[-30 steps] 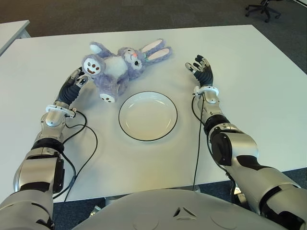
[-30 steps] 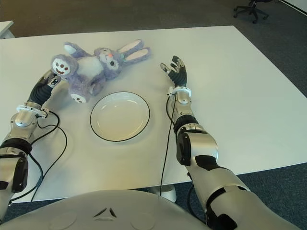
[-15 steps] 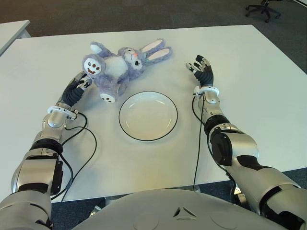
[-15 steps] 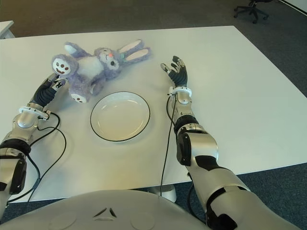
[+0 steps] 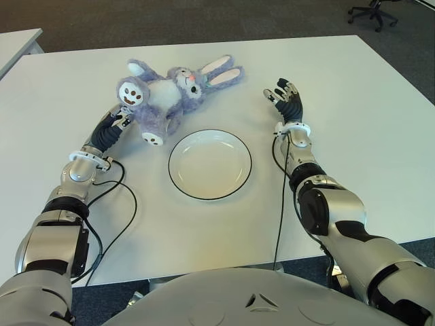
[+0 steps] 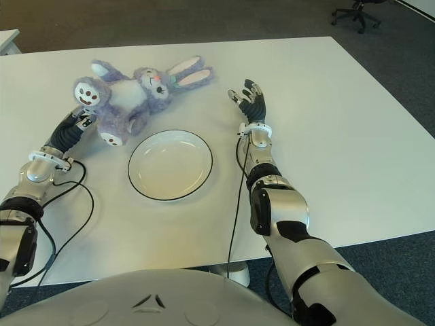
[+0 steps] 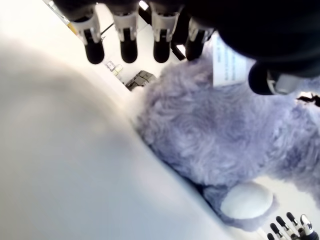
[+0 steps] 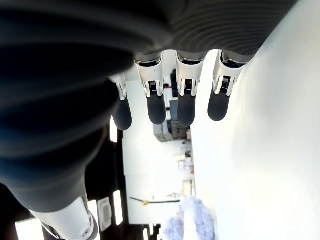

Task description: Put the doll into the plate.

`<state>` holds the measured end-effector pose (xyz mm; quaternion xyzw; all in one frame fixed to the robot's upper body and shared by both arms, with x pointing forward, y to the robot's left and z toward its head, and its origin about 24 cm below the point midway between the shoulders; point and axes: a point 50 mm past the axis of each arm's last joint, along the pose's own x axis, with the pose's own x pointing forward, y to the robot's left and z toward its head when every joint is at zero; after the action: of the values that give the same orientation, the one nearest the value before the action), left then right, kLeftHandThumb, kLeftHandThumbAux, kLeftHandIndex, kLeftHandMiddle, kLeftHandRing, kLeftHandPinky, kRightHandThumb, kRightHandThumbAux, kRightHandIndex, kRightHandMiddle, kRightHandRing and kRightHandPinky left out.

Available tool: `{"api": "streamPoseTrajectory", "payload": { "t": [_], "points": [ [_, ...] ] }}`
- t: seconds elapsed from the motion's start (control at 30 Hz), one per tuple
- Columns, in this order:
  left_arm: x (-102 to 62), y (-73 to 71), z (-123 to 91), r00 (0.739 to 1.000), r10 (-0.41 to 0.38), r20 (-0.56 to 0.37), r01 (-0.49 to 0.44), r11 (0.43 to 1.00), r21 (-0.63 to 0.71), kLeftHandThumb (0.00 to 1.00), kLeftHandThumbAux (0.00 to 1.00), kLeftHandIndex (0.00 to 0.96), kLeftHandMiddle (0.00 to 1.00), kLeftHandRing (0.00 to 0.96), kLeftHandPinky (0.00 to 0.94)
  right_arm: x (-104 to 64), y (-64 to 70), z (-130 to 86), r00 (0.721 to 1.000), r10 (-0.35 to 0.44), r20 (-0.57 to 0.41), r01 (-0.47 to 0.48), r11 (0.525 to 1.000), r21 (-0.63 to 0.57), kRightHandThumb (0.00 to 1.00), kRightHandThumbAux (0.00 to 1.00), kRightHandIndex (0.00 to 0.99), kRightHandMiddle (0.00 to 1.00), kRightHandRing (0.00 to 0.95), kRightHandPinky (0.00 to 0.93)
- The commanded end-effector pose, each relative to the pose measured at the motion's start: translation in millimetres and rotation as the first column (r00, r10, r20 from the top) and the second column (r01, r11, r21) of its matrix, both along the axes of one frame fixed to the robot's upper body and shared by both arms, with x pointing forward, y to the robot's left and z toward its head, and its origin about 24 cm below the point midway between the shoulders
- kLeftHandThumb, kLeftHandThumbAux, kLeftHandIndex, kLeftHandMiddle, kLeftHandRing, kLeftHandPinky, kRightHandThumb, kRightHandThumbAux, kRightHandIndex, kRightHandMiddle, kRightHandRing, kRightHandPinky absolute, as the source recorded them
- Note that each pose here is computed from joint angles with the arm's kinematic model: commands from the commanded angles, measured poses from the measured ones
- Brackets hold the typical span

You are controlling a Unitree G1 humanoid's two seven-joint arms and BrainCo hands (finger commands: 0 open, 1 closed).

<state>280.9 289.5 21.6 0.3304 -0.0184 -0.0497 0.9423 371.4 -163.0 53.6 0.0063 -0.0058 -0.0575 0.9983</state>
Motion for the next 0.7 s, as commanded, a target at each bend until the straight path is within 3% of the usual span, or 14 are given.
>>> {"api": "streamPoseTrajectory", "payload": {
  "t": [0.03,0.4,0.7],
  "points": [
    [-93.7,-24.5,-99.7,0.929,0.028,-0.37,-0.056,0.996,-0.066,0.5,0.154,0.0,0.0,0.0,0.0,-30.8,-2.4,-56.6,0.976,-0.01,-0.219,0.014,1.0,0.019,0.245,0.763,0.149,0.129,0.115,0.133],
    [-90.5,-29.3,-97.6,0.939,0.009,-0.344,-0.037,0.997,-0.074,0.486,0.163,0.0,0.0,0.0,0.0,-30.8,-2.3,-56.8,0.975,-0.009,-0.222,0.011,1.0,0.008,0.258,0.749,0.161,0.134,0.12,0.143],
    [-85.4,-34.4,-93.6,0.959,0.054,-0.277,-0.108,0.977,-0.184,0.509,0.181,0.0,0.0,0.0,0.0,-30.8,-2.2,-56.6,0.975,-0.009,-0.221,0.01,1.0,0.005,0.258,0.743,0.172,0.139,0.124,0.154]
  ]
}}
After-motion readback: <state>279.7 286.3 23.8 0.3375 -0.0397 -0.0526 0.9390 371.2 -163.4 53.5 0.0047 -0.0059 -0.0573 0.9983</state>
